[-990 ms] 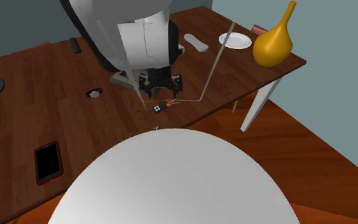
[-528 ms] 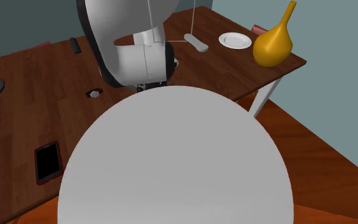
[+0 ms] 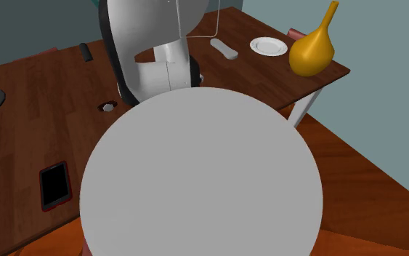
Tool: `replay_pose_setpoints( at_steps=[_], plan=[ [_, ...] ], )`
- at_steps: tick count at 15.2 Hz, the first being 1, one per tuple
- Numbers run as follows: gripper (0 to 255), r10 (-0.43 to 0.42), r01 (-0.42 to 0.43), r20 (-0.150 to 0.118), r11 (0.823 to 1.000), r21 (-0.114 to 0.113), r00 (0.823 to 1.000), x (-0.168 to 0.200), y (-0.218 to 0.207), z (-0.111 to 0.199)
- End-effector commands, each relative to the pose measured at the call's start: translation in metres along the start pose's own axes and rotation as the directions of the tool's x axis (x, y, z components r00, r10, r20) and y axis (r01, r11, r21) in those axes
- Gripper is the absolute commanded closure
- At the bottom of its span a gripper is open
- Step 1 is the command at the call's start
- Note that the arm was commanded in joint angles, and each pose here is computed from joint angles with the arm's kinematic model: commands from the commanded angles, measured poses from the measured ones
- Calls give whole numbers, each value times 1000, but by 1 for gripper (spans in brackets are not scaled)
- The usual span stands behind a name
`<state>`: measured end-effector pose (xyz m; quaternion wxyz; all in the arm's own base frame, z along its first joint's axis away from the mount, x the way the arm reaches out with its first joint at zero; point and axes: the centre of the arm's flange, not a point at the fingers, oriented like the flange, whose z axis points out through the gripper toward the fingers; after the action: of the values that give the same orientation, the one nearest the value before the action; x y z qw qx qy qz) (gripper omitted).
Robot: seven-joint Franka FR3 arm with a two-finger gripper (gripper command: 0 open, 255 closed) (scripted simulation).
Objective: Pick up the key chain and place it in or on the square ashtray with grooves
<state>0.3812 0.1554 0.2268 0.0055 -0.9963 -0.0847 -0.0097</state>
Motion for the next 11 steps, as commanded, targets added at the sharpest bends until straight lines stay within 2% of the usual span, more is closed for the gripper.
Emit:
replay_pose_setpoints(
  at_steps=[1,3,4,11],
  plan=[
    [0,0,0,0,1000,0,1000,0,0,0],
    [0,0,0,0,1000,0,1000,0,0,0],
    [255,0,0,0,1000,0,1000,0,0,0],
    [255,0,0,0,1000,0,1000,0,0,0]
  ],
)
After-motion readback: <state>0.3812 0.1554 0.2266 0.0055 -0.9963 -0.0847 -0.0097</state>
